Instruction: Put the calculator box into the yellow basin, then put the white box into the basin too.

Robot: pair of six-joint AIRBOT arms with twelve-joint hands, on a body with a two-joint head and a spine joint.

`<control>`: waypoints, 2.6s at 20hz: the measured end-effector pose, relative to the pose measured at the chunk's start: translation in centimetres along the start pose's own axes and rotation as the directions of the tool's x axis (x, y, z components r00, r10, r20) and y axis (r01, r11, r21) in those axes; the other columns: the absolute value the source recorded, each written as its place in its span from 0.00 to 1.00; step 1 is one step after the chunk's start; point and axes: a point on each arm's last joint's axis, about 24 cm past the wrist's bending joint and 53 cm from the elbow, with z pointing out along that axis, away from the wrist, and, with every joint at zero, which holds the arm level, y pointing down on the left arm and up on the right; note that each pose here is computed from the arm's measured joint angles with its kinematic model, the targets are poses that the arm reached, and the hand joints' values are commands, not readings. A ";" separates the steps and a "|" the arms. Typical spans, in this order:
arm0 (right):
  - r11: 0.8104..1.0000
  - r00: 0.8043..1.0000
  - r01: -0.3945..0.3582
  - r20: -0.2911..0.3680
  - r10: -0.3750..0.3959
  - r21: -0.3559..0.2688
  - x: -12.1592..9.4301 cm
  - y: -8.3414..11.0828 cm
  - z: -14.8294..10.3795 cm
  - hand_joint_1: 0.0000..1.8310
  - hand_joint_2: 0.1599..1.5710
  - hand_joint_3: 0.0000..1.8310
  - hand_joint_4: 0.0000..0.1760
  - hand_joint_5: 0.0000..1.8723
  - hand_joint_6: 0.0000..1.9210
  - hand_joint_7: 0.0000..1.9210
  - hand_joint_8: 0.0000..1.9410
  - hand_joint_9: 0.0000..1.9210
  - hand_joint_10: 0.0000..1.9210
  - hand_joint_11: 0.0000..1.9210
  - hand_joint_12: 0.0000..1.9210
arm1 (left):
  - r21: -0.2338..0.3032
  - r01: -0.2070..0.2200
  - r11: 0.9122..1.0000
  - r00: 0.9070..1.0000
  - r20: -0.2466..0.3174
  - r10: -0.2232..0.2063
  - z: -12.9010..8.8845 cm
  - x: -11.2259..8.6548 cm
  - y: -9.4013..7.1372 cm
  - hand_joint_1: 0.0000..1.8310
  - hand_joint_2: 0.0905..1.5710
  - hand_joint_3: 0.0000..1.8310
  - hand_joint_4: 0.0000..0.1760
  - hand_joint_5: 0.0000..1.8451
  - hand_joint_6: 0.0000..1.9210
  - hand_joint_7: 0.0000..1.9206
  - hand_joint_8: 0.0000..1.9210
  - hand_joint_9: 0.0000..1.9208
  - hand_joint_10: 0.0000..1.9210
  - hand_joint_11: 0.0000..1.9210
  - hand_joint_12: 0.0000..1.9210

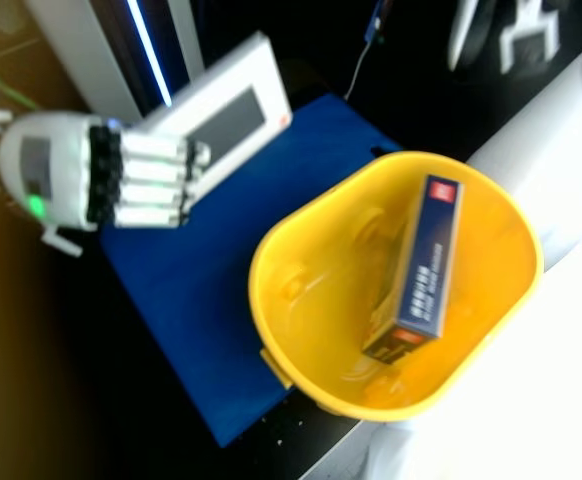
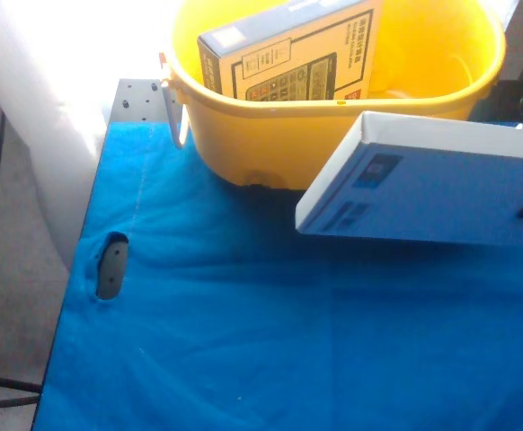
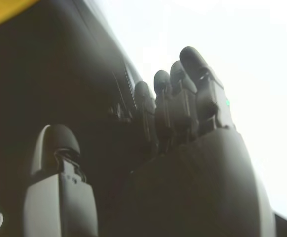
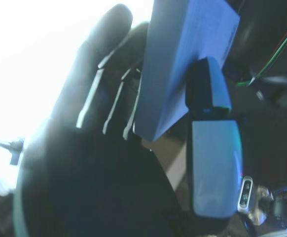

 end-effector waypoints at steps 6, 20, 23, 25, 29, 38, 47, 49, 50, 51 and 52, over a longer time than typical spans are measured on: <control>0.996 0.998 0.054 0.029 -0.052 -0.073 -1.3 2.8 0.0 0.75 0.68 0.00 0.00 0.49 0.59 0.52 0.43 0.48 0.63 0.38 0.63 | 0.126 -0.062 0.990 0.987 0.156 0.042 -1.0 -6.9 -5.2 0.20 0.73 0.00 0.00 0.18 0.00 0.16 0.00 0.17 0.02 0.00 0.68; 0.949 0.969 0.206 0.183 -0.164 -0.238 -8.0 7.3 3.9 0.75 0.68 0.00 0.00 0.49 0.60 0.52 0.43 0.47 0.63 0.38 0.63 | -0.014 -0.142 0.990 0.973 0.180 0.142 -0.7 -8.2 -2.6 0.32 0.73 0.00 0.00 0.25 0.01 0.21 0.00 0.19 0.01 0.00 0.71; 0.944 0.965 0.210 0.210 -0.159 -0.253 -9.0 7.3 5.8 0.75 0.68 0.00 0.00 0.48 0.60 0.52 0.43 0.47 0.63 0.38 0.63 | -0.029 -0.138 0.990 0.974 0.177 0.141 -0.7 -8.1 -1.9 0.30 0.73 0.00 0.00 0.24 0.00 0.20 0.00 0.18 0.01 0.00 0.71; 0.950 0.965 0.187 0.227 -0.130 -0.249 -9.5 6.7 8.2 0.75 0.68 0.00 0.00 0.47 0.59 0.53 0.44 0.48 0.63 0.38 0.63 | -0.032 -0.136 0.990 0.976 0.167 0.139 -0.6 -7.8 -1.7 0.30 0.73 0.00 0.00 0.23 0.00 0.19 0.00 0.17 0.00 0.00 0.72; 0.973 0.972 0.160 0.198 -0.126 -0.168 -9.1 3.8 10.2 0.75 0.68 0.00 0.00 0.48 0.60 0.52 0.43 0.47 0.63 0.38 0.63 | -0.031 -0.136 0.990 0.977 0.162 0.140 -0.4 -7.5 -1.7 0.33 0.73 0.00 0.00 0.23 0.00 0.17 0.00 0.17 0.00 0.00 0.73; 0.976 0.968 0.151 0.223 -0.115 -0.154 -9.9 3.6 14.4 0.80 0.73 0.00 0.00 0.17 0.22 0.36 0.68 0.43 0.77 0.40 0.82 | -0.023 -0.141 0.990 0.980 0.142 0.143 0.1 -6.2 -1.9 0.35 0.70 0.00 0.00 0.28 0.01 0.17 0.00 0.18 0.01 0.00 0.76; 0.976 0.966 0.153 0.233 -0.114 -0.156 -10.2 4.1 15.7 0.38 0.59 0.00 0.00 0.26 0.05 0.21 0.02 0.13 0.13 0.00 0.68 | -0.018 -0.136 0.990 0.981 0.138 0.138 0.5 -5.7 -2.0 0.38 0.68 0.00 0.00 0.25 0.01 0.20 0.00 0.20 0.03 0.00 0.74; 0.976 0.965 0.154 0.234 -0.115 -0.156 -10.2 4.1 15.7 0.27 0.71 0.02 0.02 0.08 0.00 0.02 0.00 0.01 0.02 0.00 0.30 | -0.020 -0.137 0.990 0.981 0.137 0.138 0.5 -5.6 -1.8 0.39 0.70 0.00 0.00 0.24 0.00 0.20 0.01 0.20 0.03 0.00 0.74; 0.975 0.965 0.155 0.234 -0.115 -0.157 -10.2 4.1 15.7 0.23 0.75 0.02 0.00 0.05 0.00 0.01 0.00 0.00 0.00 0.00 0.16 | -0.023 -0.136 0.990 0.982 0.131 0.138 0.4 -5.4 -1.7 0.38 0.70 0.00 0.00 0.24 0.00 0.21 0.01 0.21 0.03 0.00 0.74; 0.975 0.965 0.154 0.235 -0.115 -0.157 -10.3 4.1 15.7 0.21 0.77 0.02 0.00 0.01 0.00 0.00 0.00 0.00 0.00 0.00 0.05 | -0.025 -0.136 0.990 0.982 0.127 0.139 0.4 -5.3 -1.6 0.37 0.71 0.00 0.00 0.25 0.00 0.21 0.01 0.21 0.03 0.00 0.74; 0.975 0.965 0.154 0.236 -0.114 -0.160 -10.3 4.2 15.7 0.14 0.75 0.00 0.00 0.03 0.01 0.01 0.00 0.00 0.00 0.00 0.05 | -0.026 -0.136 0.990 0.983 0.125 0.138 0.4 -5.2 -1.5 0.38 0.70 0.00 0.00 0.25 0.01 0.20 0.01 0.20 0.03 0.00 0.74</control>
